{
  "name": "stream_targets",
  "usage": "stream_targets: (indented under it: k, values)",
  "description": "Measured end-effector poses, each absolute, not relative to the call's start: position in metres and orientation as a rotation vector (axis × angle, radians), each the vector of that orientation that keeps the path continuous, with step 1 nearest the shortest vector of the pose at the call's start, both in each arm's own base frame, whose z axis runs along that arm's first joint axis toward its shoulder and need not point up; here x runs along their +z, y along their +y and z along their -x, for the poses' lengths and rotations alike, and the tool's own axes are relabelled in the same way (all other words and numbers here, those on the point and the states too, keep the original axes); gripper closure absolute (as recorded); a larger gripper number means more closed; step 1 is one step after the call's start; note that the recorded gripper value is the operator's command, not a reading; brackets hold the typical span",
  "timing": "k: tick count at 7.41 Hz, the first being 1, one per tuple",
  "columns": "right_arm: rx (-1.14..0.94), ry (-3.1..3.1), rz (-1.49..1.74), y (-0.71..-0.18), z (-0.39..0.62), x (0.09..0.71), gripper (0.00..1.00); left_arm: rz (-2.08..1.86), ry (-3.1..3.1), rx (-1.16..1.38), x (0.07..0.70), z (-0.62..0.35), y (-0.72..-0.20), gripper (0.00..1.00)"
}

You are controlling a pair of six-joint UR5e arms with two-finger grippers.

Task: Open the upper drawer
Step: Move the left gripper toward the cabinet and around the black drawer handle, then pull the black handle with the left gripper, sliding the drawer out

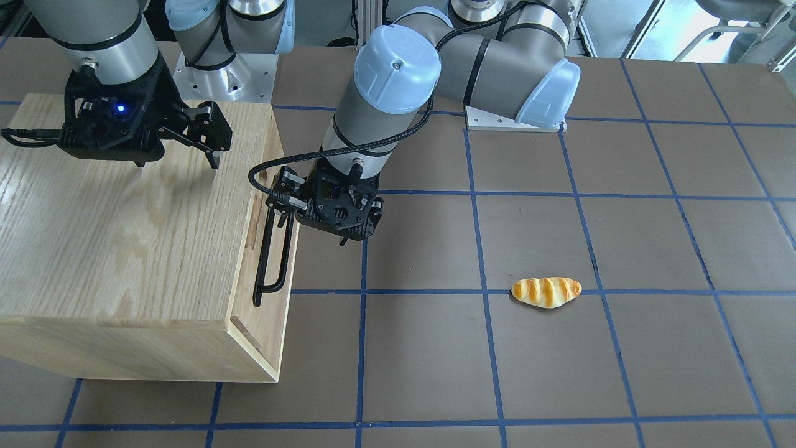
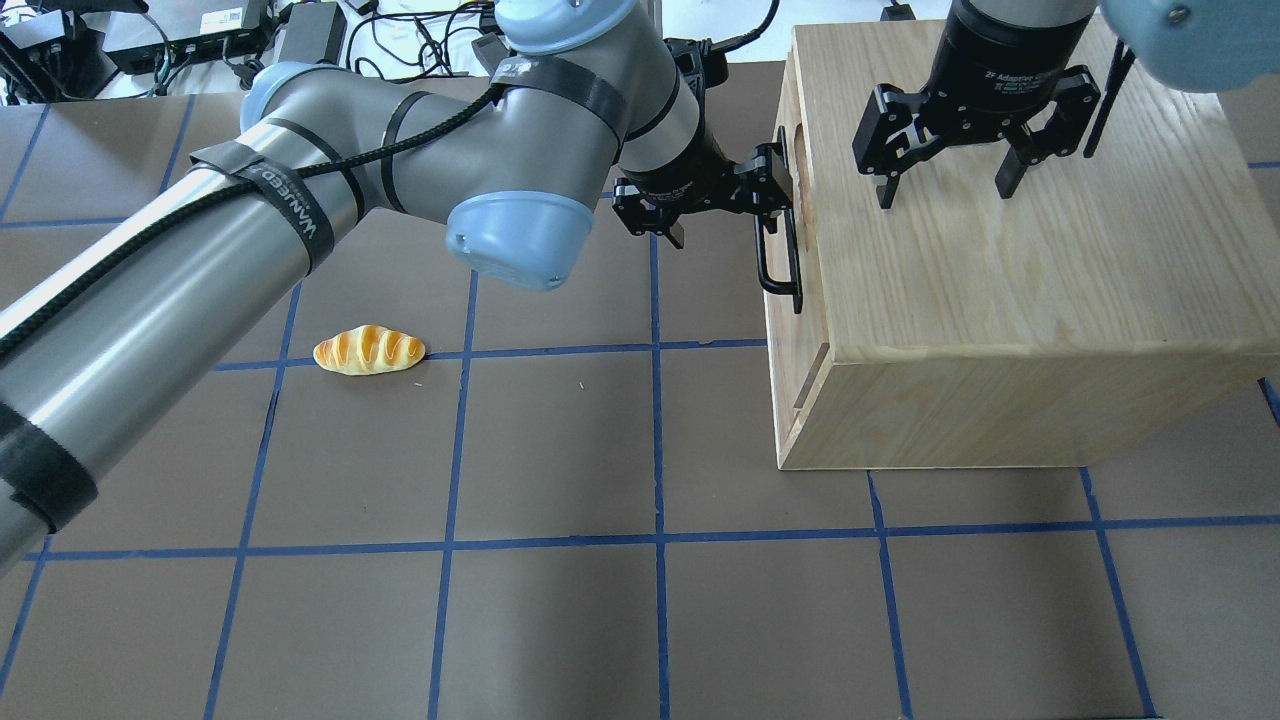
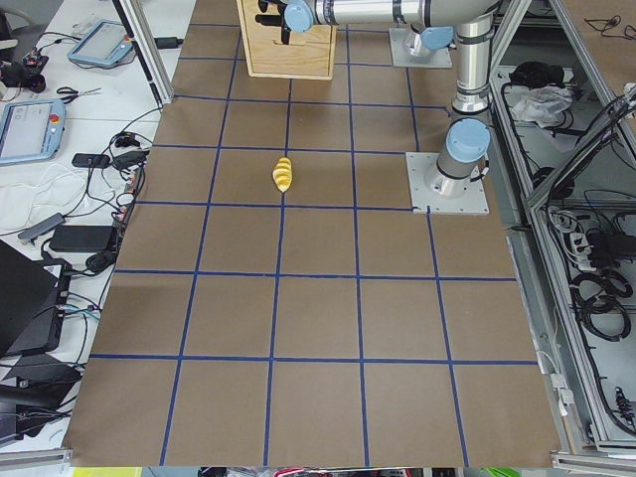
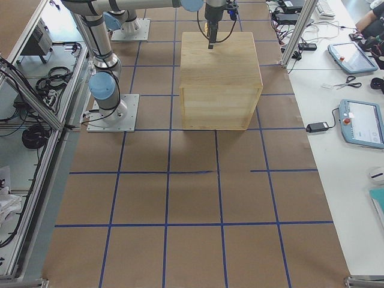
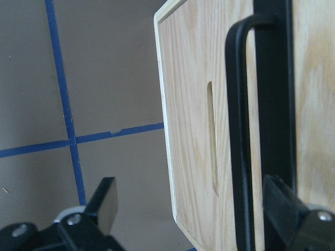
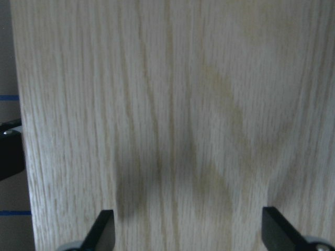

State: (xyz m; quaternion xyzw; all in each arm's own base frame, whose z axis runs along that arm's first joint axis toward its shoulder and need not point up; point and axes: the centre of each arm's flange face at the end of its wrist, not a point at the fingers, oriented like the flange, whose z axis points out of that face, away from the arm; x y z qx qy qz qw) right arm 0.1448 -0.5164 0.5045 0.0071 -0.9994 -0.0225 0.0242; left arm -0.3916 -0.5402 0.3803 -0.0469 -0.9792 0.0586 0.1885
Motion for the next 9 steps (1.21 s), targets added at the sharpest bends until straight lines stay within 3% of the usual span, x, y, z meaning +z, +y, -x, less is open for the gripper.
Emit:
stream_targets:
  k: [9]
  values:
    - [-0.068, -3.092, -0.02, -0.516, -0.145, 0.505, 0.0, 0.148, -2.855, 0.225, 0.382, 0.384, -0.546, 0.0]
